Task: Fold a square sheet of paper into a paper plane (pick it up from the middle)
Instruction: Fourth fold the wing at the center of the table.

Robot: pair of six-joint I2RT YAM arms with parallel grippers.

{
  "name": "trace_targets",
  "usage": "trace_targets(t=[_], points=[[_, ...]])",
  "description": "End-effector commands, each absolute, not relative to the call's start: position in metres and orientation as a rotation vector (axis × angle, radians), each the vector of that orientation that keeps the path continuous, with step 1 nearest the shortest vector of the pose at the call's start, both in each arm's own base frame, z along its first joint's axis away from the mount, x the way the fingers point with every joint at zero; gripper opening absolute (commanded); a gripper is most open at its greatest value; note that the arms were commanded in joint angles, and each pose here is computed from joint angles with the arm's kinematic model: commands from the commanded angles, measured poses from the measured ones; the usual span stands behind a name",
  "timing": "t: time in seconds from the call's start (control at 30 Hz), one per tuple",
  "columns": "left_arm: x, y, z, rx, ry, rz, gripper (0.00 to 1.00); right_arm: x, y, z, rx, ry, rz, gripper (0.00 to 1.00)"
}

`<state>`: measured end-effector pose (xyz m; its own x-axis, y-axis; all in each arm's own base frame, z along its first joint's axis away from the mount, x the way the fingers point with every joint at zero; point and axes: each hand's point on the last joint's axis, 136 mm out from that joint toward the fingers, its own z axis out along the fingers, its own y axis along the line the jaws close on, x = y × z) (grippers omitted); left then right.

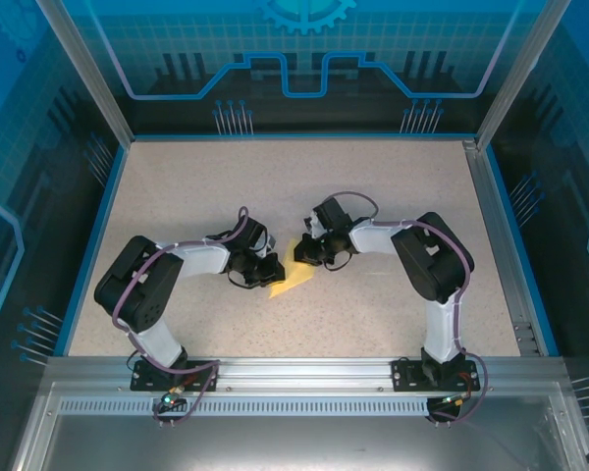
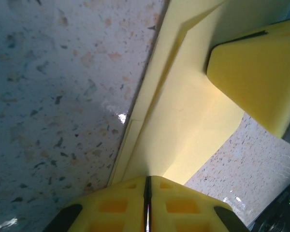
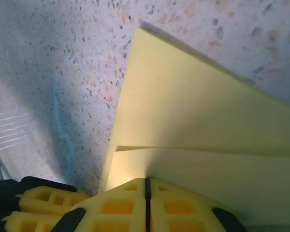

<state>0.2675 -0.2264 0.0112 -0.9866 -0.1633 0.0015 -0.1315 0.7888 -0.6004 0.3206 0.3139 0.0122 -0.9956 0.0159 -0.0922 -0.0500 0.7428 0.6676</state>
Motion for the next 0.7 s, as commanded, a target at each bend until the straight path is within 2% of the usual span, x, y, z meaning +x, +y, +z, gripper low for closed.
trace_targets(t=[0.0,0.37,0.53,0.67], points=[[0.241,-0.2,-0.014,-0.281,3.044,-0.795,0.11,0.327,0.287,-0.01,0.091,2.879,1.04,0.09],[0.239,-0.204,-0.014,-0.269,3.049,-0.824,0.11,0.357,0.26,0.019,0.128,2.803,1.059,0.11],[0.244,-0.218,-0.002,-0.236,3.014,-0.906,0.13,0.335,0.259,0.048,0.128,2.769,1.081,0.19],[0.254,-0.23,0.017,-0.196,2.961,-0.947,0.14,0.311,0.254,0.047,0.189,2.802,1.041,0.24]])
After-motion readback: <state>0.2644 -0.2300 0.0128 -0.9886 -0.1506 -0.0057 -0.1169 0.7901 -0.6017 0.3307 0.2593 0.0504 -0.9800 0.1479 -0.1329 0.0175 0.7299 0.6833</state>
